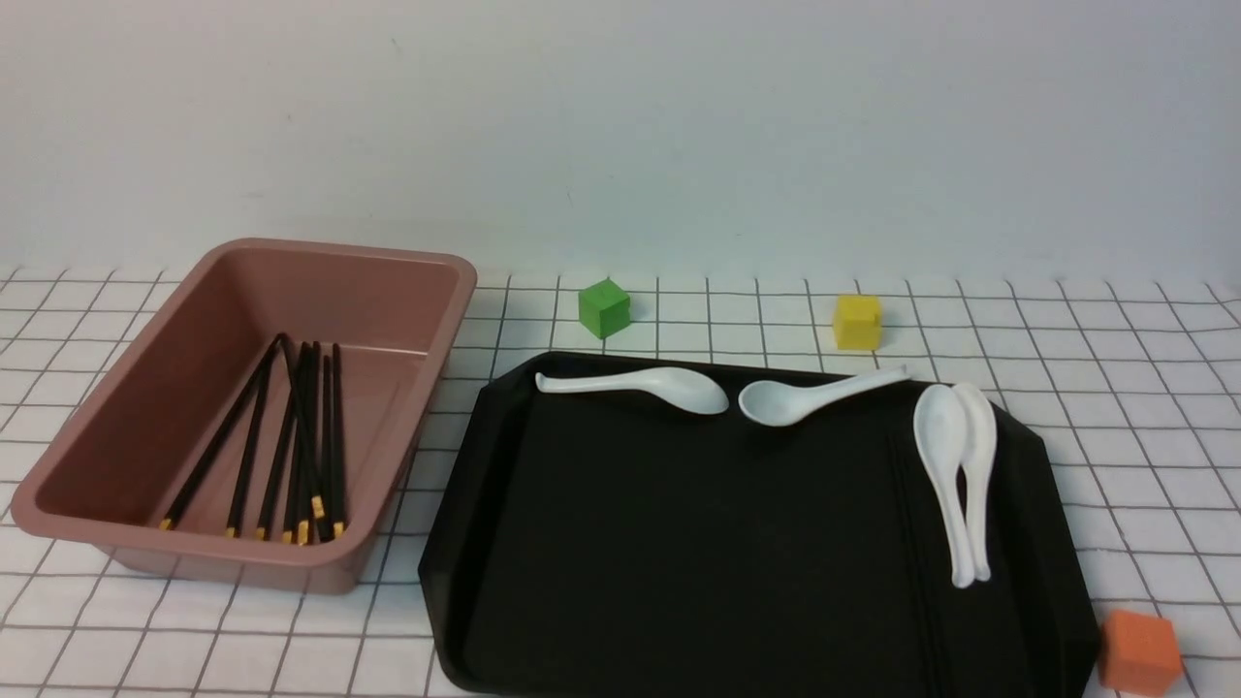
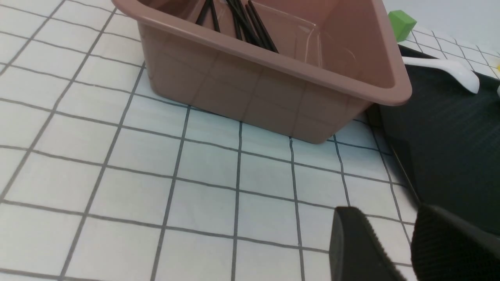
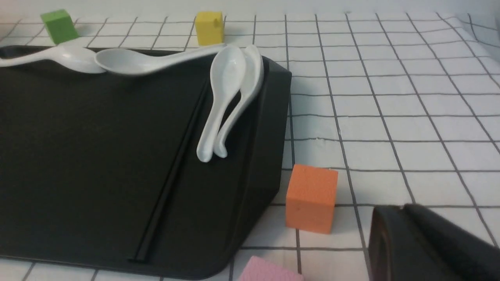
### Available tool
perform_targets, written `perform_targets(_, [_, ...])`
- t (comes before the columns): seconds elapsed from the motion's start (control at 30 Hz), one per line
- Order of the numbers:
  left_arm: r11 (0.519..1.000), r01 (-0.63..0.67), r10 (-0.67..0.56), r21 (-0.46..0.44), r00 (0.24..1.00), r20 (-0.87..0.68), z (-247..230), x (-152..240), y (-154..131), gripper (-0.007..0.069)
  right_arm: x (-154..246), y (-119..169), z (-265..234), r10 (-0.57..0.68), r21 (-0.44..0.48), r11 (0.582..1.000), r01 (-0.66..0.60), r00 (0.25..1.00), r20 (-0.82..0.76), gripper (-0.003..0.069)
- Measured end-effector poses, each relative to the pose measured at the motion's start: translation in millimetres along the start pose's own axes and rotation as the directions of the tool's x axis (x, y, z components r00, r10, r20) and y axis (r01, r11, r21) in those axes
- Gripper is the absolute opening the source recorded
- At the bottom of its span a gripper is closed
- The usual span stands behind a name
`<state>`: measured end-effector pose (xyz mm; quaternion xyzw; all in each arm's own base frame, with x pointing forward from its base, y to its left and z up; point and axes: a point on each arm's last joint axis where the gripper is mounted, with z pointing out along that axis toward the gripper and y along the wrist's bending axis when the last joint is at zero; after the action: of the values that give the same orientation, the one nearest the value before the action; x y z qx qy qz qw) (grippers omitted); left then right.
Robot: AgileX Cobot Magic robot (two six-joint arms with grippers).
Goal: On white black tablecloth take chopsticks from black tray and put them in box.
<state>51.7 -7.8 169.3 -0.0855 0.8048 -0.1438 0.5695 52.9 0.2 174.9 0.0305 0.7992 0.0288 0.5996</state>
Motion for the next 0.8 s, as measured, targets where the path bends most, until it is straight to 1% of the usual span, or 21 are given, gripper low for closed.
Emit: perform_targets(0.8, [1.0,0.0,0.0,0.0,1.0,0.0,0.0,0.0,0.0,0.0238,0.0,0.0,-0.1,0.001,0.0,1.0,-0.001,1.0,-0.003,0.0083])
